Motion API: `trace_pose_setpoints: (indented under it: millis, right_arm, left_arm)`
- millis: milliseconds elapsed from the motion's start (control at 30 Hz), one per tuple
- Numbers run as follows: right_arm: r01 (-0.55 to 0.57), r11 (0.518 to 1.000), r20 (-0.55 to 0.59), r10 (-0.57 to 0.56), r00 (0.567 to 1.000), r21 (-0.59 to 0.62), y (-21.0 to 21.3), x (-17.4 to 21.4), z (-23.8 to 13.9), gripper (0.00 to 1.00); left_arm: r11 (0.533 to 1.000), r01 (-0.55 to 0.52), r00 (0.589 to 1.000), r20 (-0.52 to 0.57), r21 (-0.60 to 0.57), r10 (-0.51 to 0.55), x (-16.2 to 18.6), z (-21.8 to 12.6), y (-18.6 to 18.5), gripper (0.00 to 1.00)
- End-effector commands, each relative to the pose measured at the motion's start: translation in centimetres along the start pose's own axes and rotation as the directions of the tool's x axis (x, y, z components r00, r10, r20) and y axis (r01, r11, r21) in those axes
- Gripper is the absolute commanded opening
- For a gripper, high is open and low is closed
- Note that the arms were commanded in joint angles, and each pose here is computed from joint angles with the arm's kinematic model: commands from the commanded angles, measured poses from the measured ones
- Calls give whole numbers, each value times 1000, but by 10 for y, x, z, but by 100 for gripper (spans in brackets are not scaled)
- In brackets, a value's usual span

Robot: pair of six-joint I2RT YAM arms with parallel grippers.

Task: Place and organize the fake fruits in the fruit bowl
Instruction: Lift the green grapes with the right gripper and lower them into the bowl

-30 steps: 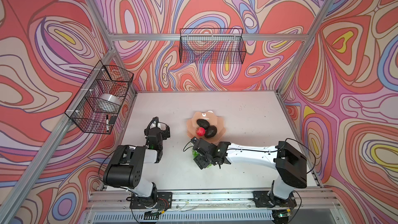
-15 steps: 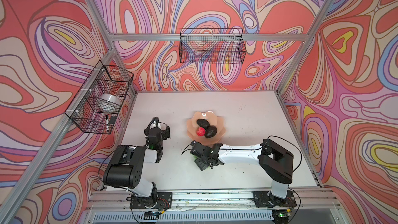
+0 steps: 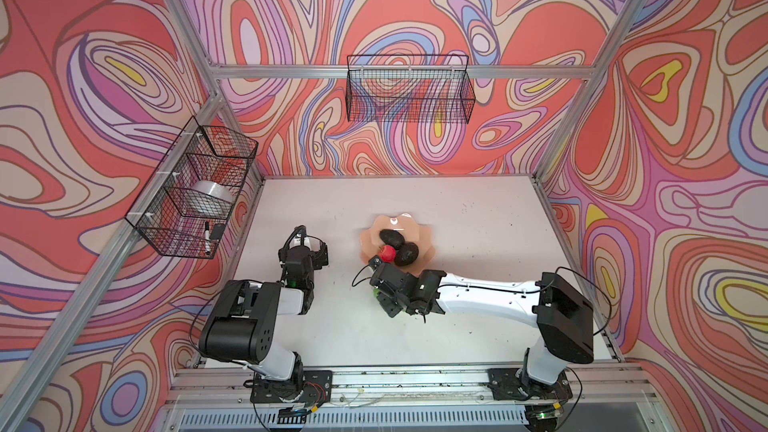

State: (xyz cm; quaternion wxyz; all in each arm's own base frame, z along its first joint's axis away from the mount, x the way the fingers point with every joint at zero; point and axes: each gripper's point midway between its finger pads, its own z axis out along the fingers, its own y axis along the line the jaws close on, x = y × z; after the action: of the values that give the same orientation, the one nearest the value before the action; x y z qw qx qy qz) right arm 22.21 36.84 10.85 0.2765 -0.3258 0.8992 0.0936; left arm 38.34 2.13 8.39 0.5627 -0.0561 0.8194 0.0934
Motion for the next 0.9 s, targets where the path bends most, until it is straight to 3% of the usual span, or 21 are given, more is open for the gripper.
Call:
trace_pose_setpoints:
  millis: [0,167,433,867]
  right_arm:
    - [-2,999,62,4,998,-34,7,-23,-23,40]
    - [-17,998,112,23,993,-53,8,-42,-44,38]
    - [3,999,254,7,967,-36,6,-107,-88,39]
    - [-38,998,340,51,939,-44,-45,-162,-67,39]
  left_arm:
    - [1000,19,999,27,-6,-19,-10,3,2,100]
    - [1000,18,999,26,-6,-18,-10,3,2,100]
    - [1000,18,999,27,-7,-17,-10,3,2,100]
    - [1000,19,999,26,-6,-19,-9,3,2,100]
